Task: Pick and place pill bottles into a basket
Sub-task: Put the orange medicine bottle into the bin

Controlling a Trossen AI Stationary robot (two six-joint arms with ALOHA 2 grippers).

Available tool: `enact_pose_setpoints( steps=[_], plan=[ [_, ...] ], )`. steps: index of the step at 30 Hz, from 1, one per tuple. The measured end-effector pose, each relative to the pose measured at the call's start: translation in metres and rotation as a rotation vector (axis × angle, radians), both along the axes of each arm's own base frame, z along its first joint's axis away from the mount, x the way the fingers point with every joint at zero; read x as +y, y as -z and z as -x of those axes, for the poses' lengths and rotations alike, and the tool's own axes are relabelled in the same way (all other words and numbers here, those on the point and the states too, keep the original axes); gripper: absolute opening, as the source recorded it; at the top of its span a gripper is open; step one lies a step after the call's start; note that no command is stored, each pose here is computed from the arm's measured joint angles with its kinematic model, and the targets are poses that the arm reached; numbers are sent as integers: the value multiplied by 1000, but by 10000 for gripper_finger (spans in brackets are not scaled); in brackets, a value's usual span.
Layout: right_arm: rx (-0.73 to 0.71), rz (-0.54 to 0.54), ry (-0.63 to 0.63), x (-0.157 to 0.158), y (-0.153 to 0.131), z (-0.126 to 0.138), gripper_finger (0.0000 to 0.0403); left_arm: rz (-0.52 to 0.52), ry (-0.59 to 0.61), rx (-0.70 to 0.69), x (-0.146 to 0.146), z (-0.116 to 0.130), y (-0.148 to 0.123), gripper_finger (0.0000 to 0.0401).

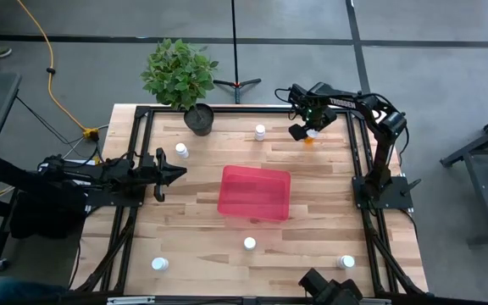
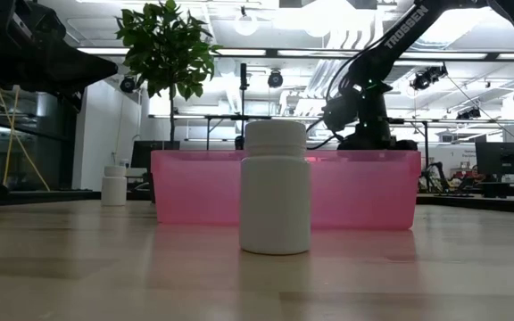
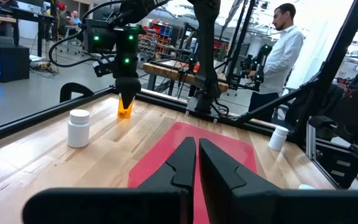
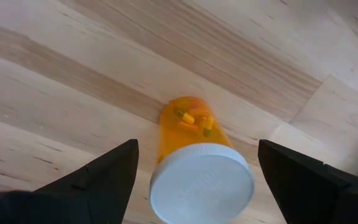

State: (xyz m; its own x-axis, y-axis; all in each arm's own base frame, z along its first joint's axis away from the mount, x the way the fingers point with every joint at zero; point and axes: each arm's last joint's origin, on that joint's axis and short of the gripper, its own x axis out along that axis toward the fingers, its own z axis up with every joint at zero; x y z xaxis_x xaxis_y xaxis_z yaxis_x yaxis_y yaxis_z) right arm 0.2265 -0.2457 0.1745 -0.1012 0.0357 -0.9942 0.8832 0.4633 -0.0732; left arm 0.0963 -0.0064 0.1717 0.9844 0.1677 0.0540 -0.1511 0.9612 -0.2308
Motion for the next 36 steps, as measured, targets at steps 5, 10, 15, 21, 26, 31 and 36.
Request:
enact_pose_setpoints(
  steps=[5,10,15,21,26,31,36],
  plan=[
    [0,0,0,0,0,0,321,0,0,0,0,0,0,58],
    [1,-2,0,0,0,0,321,0,0,0,0,0,0,58],
    [1,-2,1,0,0,0,314,0,0,0,0,0,0,58],
    [1,-2,1,0,0,0,292,0,0,0,0,0,0,58],
    [5,-3,1,0,0,0,272,0,0,0,0,0,0,58],
    [6,-2,1,0,0,0,255,0,0,0,0,0,0,58],
    [6,-2,1,0,0,0,242,0,0,0,0,0,0,58]
  ],
)
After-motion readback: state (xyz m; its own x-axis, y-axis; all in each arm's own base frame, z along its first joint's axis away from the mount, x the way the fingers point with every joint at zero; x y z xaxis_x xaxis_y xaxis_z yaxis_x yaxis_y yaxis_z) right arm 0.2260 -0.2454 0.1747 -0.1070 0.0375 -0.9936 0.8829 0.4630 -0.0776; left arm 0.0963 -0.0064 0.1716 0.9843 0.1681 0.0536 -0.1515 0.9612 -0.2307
